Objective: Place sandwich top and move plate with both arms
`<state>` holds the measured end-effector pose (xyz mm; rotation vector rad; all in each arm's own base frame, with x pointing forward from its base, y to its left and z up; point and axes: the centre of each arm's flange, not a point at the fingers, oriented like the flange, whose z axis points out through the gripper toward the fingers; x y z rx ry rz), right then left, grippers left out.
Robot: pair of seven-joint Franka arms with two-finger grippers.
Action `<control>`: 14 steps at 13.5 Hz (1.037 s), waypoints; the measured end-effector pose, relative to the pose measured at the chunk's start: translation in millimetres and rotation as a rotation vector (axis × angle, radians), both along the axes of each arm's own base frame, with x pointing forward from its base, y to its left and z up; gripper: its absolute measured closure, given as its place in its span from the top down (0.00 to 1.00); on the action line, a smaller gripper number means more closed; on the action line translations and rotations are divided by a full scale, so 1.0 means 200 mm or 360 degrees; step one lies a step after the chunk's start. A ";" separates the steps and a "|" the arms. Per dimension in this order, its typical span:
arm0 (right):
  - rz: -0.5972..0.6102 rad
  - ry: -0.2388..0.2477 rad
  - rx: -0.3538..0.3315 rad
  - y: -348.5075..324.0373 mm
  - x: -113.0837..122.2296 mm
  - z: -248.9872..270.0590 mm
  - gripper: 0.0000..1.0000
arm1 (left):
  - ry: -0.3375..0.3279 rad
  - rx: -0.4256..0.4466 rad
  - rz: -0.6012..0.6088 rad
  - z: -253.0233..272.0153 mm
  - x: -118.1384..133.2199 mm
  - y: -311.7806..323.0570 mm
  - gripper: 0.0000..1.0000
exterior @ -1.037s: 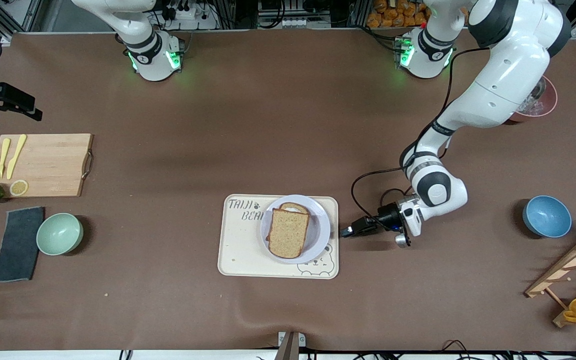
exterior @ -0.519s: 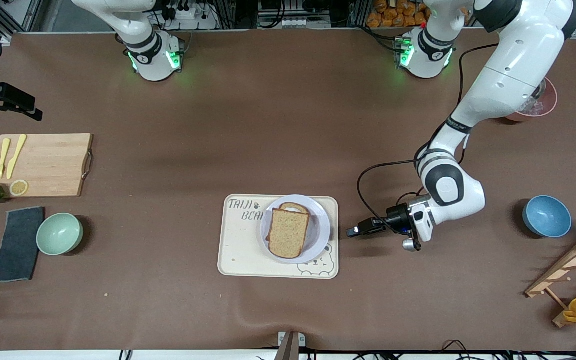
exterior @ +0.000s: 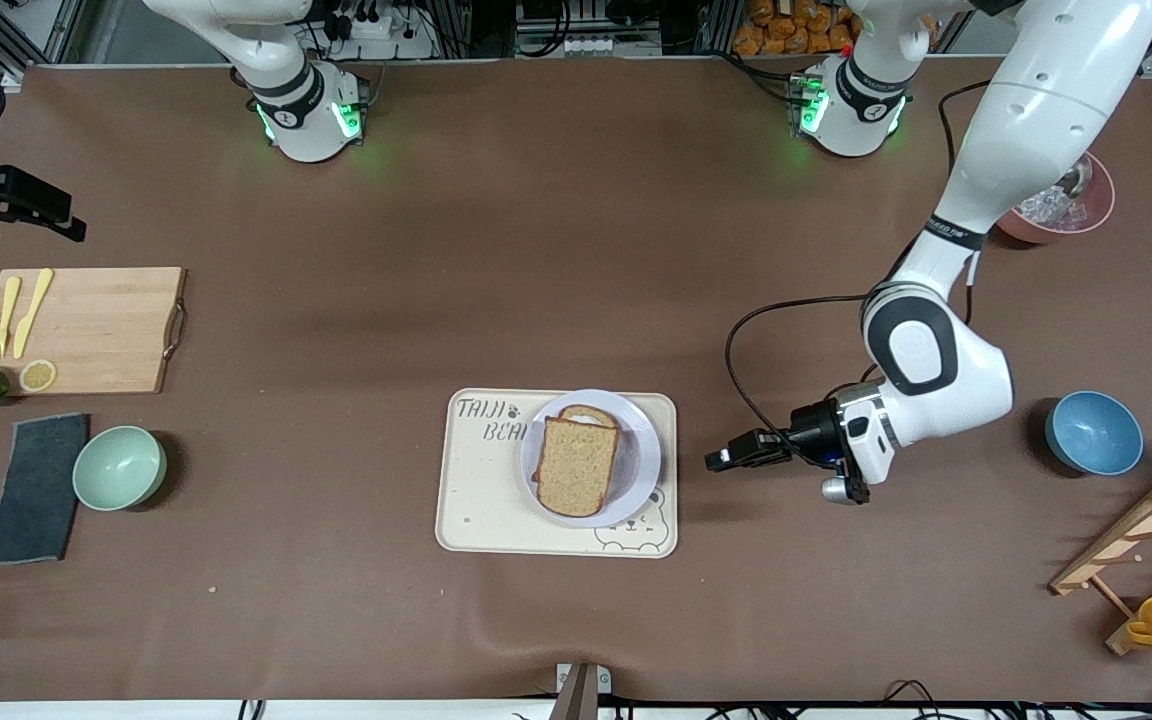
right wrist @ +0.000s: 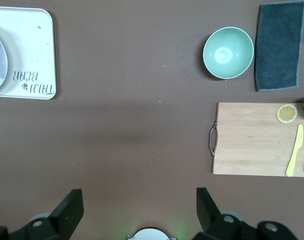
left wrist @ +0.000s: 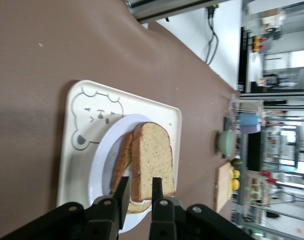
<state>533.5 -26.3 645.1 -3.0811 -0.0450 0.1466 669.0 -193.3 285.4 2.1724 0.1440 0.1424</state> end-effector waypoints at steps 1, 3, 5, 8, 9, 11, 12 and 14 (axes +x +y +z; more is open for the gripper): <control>0.0000 0.0000 0.0000 0.00 0.00 0.00 1.00 | 0.0005 0.0062 -0.0014 0.08 0.02 0.05 0.24; 0.0000 0.0000 0.0000 0.00 0.00 0.00 1.00 | 0.0031 0.0158 -0.0076 0.21 0.04 0.20 0.24; 0.0000 0.0001 0.0000 0.00 0.00 0.00 1.00 | 0.0088 0.0303 -0.0160 0.34 0.07 0.32 0.23; 0.0000 0.0001 0.0000 0.00 0.00 0.00 1.00 | 0.0117 0.0666 -0.0299 0.57 0.08 0.34 0.19; 0.0000 0.0001 0.0000 0.00 0.00 0.00 1.00 | 0.0122 0.0799 -0.0355 0.64 0.07 0.32 0.18; 0.0000 0.0002 0.0000 0.00 0.00 0.00 1.00 | 0.0132 0.1016 -0.0463 0.78 0.02 0.31 0.16; 0.0000 0.0003 0.0000 0.00 0.00 0.00 1.00 | 0.0131 0.1080 -0.0492 0.86 -0.01 0.32 0.15; 0.0001 0.0004 0.0000 0.00 0.00 -0.01 1.00 | 0.0152 0.1184 -0.0528 1.03 -0.08 0.37 0.15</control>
